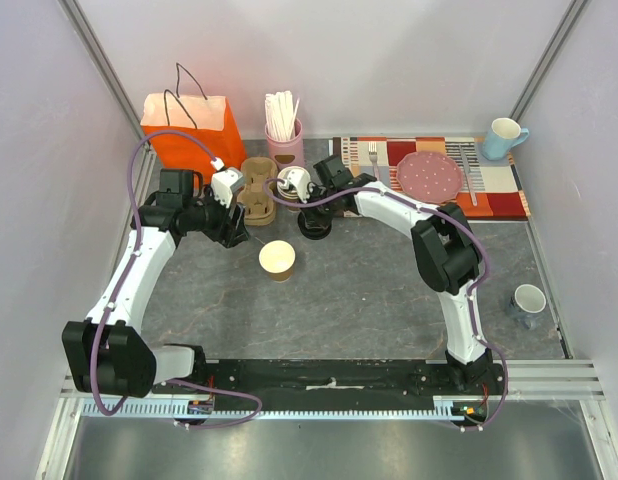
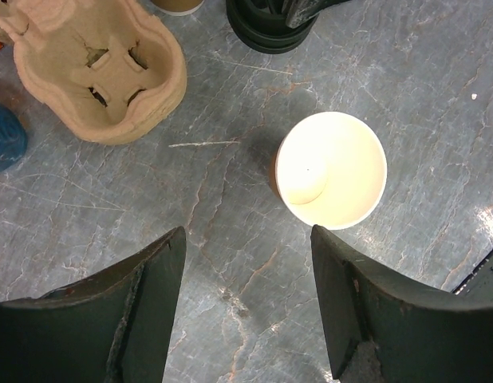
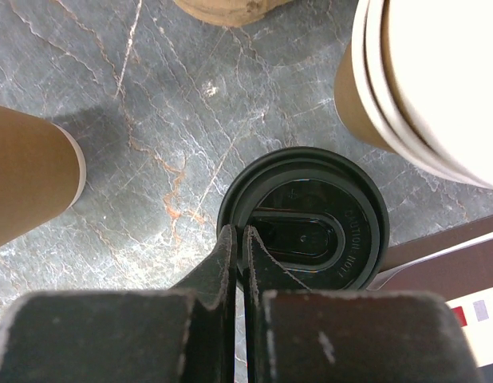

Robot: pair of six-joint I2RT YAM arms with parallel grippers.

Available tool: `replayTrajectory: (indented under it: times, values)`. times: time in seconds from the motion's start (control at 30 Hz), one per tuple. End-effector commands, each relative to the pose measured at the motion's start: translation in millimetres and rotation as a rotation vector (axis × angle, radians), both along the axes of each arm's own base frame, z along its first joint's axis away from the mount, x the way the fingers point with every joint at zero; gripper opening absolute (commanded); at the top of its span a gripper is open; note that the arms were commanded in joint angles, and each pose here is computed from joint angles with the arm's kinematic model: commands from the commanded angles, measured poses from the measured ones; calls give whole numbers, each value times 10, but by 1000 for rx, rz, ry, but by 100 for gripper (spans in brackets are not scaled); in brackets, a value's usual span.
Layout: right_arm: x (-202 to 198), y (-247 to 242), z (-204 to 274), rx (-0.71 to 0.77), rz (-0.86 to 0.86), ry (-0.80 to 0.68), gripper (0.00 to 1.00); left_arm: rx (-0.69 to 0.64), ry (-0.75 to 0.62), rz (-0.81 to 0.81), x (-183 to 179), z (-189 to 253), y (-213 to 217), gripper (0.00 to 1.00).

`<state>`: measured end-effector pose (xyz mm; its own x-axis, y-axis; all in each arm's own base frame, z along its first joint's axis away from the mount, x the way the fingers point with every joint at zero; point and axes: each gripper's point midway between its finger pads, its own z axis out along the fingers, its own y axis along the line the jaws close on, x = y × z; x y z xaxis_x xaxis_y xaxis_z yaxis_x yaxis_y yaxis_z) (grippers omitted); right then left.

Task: Pack the takeout coffee

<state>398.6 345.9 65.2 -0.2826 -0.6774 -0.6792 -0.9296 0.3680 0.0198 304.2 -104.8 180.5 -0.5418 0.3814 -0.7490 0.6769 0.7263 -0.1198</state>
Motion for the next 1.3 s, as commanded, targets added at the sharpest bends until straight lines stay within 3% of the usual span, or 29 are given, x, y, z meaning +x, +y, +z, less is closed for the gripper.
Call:
replayTrajectory:
  times: [0.0,0.43,0.73,1.0,1.27]
  values:
    - [-9,136,251,52,31,-9,2,-36,-4,-6,-4,77,-40,70]
    - [33,65,836,92,-93,-57,0,-23,-13,3,1,81,-18,70]
    - [-480,196,1389,135,-45,-117,0,3,-30,22,10,87,49,70]
    - [-1319,797,1277,188,136,-6,0,46,-24,105,41,5,298,70]
    - [-1432,902,947,77,129,18,0,31,-17,120,32,3,330,70]
